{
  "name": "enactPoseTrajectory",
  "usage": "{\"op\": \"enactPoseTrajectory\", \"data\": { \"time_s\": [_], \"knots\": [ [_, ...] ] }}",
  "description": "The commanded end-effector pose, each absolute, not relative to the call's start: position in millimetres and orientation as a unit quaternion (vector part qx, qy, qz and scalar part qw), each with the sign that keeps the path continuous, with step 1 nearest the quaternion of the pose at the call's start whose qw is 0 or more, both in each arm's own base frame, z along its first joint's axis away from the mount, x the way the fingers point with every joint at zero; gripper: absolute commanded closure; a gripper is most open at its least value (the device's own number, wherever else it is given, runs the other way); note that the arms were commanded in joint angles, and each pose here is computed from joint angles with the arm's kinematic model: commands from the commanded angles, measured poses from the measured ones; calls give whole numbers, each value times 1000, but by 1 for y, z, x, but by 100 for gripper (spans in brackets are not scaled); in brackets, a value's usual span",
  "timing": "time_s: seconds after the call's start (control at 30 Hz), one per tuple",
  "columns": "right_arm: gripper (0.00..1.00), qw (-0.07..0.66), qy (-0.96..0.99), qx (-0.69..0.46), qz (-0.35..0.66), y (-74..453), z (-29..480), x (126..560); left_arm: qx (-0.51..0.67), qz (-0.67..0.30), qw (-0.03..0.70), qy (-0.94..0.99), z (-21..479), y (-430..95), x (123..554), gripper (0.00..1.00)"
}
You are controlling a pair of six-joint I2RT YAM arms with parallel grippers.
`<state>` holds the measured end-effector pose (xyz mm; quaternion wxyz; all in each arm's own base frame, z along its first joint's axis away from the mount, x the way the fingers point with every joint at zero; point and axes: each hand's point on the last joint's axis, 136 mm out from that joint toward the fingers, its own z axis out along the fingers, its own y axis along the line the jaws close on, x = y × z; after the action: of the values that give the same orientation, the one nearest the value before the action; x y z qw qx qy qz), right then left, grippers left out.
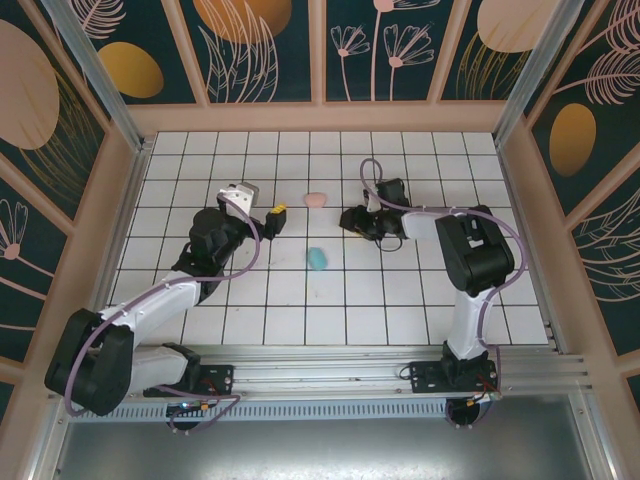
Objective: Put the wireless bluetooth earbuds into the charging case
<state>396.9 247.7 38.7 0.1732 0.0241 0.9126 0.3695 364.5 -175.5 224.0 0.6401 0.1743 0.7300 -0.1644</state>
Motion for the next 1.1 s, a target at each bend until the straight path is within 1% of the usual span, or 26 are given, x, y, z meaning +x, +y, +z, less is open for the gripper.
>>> {"op": "enactPoseTrajectory", "data": {
  "time_s": [0.0,0.03,0.1,0.17,0.3,0.4,0.47,0.57,0.6,0.67,0.7,0.8,0.87,0.97,1.07],
  "knots": [
    [28,220,929,11,297,223,56,406,146,-98,649,740,218,-149,377,1],
    [22,236,931,11,280,215,62,408,132,-81,652,742,219,-140,380,1],
    [15,277,930,19,240,191,82,417,100,-45,657,746,219,-119,387,2],
    [13,320,924,35,206,165,102,425,65,-9,662,747,219,-97,391,1],
    [11,408,895,97,152,99,140,441,14,49,666,744,215,-60,392,1],
    [9,469,866,127,116,56,159,441,-12,81,665,742,206,-39,385,1],
    [7,512,846,120,94,34,170,438,-41,95,661,743,197,-19,380,1],
    [3,595,799,82,27,13,177,427,-98,88,657,742,178,16,373,2],
    [1,618,783,73,14,9,175,422,-110,77,657,742,172,22,373,1],
    [1,655,753,56,-7,4,172,414,-111,65,659,741,160,28,376,2],
    [1,646,761,53,-14,3,167,416,-105,62,659,743,154,27,378,1],
    [1,654,755,39,-14,3,171,425,-86,47,665,741,141,22,382,2],
    [1,654,756,34,-19,3,170,426,-90,38,671,735,142,25,378,1],
    [1,653,757,31,-15,3,169,407,-82,25,697,712,145,23,365,1],
    [1,659,751,45,-5,-4,162,381,-63,18,691,720,141,17,366,1]
  ]
}}
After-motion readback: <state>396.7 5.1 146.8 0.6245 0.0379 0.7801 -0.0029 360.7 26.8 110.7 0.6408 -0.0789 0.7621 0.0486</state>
